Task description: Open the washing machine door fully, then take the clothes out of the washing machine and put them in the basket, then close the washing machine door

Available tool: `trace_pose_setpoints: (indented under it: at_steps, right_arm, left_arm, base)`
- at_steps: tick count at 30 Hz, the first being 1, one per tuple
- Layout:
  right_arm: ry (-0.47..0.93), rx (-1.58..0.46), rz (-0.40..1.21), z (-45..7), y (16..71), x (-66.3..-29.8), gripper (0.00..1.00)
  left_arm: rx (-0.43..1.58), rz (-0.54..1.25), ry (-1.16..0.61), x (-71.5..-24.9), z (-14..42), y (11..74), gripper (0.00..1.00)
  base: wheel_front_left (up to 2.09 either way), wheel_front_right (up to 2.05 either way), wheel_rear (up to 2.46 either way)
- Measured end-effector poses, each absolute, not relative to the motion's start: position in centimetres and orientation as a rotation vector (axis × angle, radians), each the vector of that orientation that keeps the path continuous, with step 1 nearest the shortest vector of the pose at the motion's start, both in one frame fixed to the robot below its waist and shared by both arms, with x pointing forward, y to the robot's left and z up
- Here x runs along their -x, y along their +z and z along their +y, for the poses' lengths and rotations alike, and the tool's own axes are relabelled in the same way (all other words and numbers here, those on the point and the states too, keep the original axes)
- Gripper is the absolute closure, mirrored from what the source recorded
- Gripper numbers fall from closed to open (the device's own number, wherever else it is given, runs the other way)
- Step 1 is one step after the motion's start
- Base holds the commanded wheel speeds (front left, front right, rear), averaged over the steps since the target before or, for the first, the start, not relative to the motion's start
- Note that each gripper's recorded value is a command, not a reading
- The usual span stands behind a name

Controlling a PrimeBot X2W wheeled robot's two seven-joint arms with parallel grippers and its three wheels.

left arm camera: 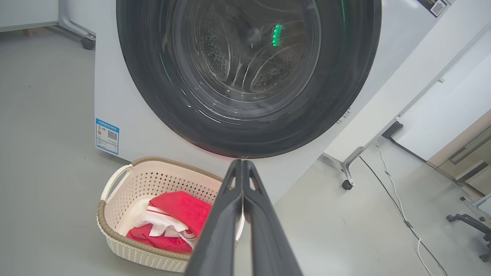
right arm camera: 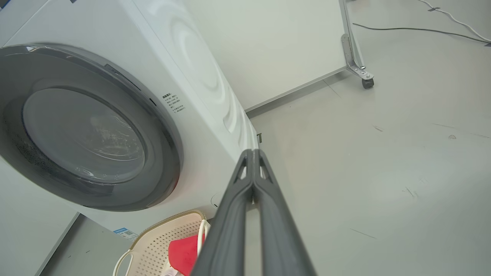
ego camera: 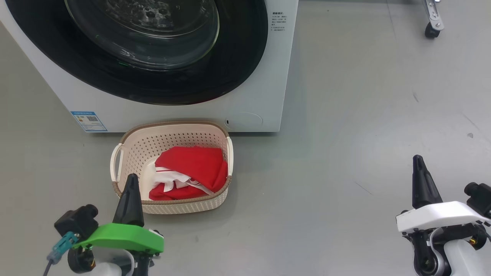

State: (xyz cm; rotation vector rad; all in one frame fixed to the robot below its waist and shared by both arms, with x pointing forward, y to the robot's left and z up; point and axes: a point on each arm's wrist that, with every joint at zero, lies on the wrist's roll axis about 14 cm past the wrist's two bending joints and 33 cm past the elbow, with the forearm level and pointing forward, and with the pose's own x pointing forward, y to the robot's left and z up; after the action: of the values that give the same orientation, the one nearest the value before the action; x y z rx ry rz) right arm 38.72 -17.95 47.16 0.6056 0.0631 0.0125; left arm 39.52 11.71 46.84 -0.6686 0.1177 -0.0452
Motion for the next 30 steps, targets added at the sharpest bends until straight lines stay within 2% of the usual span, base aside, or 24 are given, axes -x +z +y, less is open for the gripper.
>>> trace_pose_setpoints:
  at_steps: [30]
  right_arm:
    - [-0.067, -0.955, 0.092, -19.4, 46.9, -38.3, 1.0]
  left_arm:
    - [1.005, 0.153, 0.018, -39.0, 14.3, 46.9, 1.0]
  base:
    - [0.0, 0.0, 0.0]
